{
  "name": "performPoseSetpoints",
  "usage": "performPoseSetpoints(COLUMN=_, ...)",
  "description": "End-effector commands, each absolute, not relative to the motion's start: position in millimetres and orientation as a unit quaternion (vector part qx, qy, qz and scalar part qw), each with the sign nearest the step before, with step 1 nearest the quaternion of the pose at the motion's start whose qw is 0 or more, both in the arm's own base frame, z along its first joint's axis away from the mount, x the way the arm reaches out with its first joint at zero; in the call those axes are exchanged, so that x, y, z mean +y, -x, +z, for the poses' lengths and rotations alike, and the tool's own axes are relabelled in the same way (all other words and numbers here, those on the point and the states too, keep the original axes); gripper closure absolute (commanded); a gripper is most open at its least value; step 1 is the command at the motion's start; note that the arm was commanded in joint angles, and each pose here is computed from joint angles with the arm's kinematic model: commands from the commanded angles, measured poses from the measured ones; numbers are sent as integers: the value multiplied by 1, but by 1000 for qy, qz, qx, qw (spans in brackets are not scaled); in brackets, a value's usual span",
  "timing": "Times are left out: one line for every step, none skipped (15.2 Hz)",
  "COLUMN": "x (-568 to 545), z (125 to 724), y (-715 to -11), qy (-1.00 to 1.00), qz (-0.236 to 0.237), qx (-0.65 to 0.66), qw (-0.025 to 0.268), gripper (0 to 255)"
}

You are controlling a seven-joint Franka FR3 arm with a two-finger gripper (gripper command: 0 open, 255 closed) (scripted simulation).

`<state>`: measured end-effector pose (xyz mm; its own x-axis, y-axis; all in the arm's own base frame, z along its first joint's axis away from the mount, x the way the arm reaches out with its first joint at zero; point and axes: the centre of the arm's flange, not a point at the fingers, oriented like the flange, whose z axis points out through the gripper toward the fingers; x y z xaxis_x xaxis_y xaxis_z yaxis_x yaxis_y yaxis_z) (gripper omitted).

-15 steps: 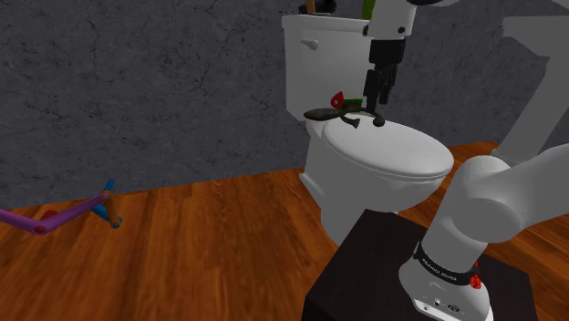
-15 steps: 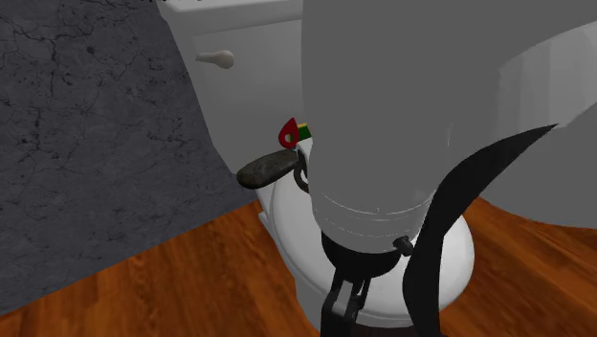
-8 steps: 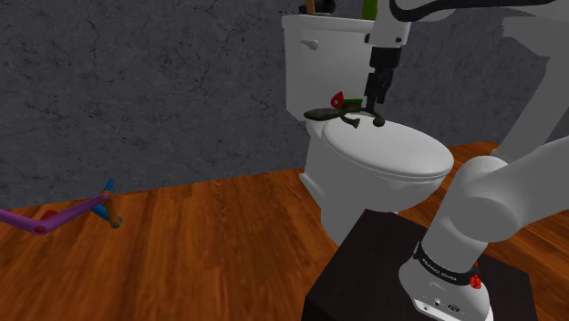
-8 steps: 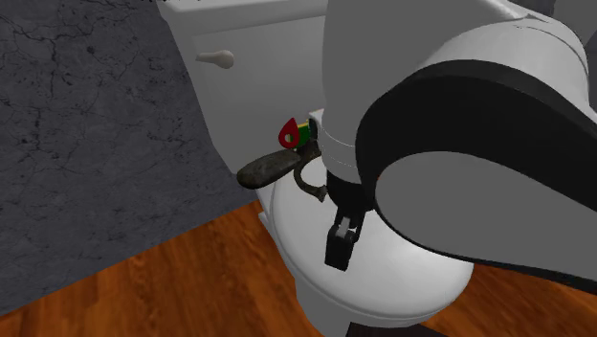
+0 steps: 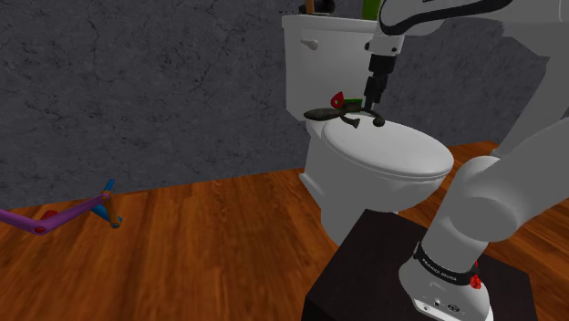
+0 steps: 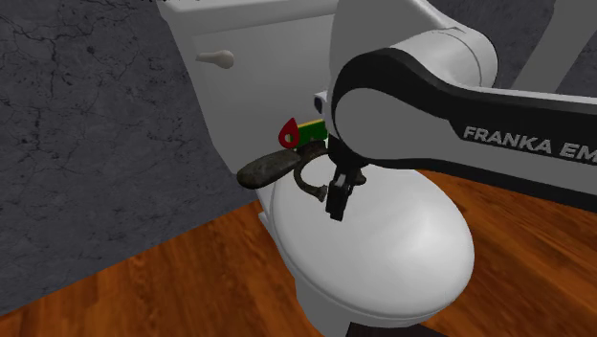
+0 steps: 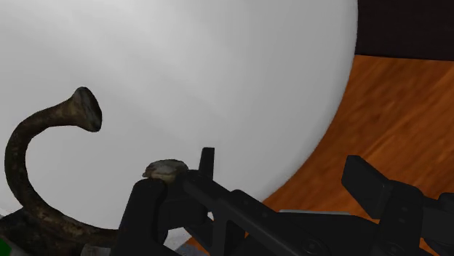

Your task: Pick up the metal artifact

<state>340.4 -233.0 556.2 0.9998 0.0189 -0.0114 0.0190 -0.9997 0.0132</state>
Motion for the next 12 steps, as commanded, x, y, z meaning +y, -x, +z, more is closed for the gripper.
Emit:
performPoseSetpoints(x=-257, z=552, y=-350, qy=-1000, qz=-1, qx=13, qw=5, gripper=0)
performPoseSetpoints(x=-270, z=549, y=-354, qy=-1000, qz=1, qx=15, qw=4, gripper=0)
performPoseSetpoints(x=-282, z=546, y=-358, qy=-1000, qz=3, qx=16, qw=3, gripper=0)
performPoseSetpoints(x=-294, z=543, y=-362, qy=-1000, qz=6, qx=18, qw=2, gripper=0)
performPoseSetpoints(x=-306, z=540, y=-367, qy=-1000, qz=8, qx=19, qw=1, gripper=0)
performPoseSetpoints(x=-319, z=537, y=-371, qy=-1000, qz=10, qx=21, qw=0, gripper=0)
performPoseSetpoints(x=-331, z=534, y=-375, qy=-1000, qz=12, qx=22, qw=-2, gripper=0)
performPoseSetpoints(x=-343, z=531, y=-380, qy=-1000, qz=14, qx=24, qw=-3, gripper=0)
performPoseSetpoints(x=-355, z=528, y=-384, qy=-1000, qz=16, qx=25, qw=-4, gripper=0)
performPoseSetpoints(x=-367, z=525, y=-389, qy=-999, qz=19, qx=27, qw=-5, gripper=0)
performPoseSetpoints(x=-379, z=521, y=-394, qy=-999, qz=21, qx=28, qw=-6, gripper=0)
performPoseSetpoints(x=-391, z=518, y=-398, qy=-999, qz=23, qx=30, qw=-7, gripper=0)
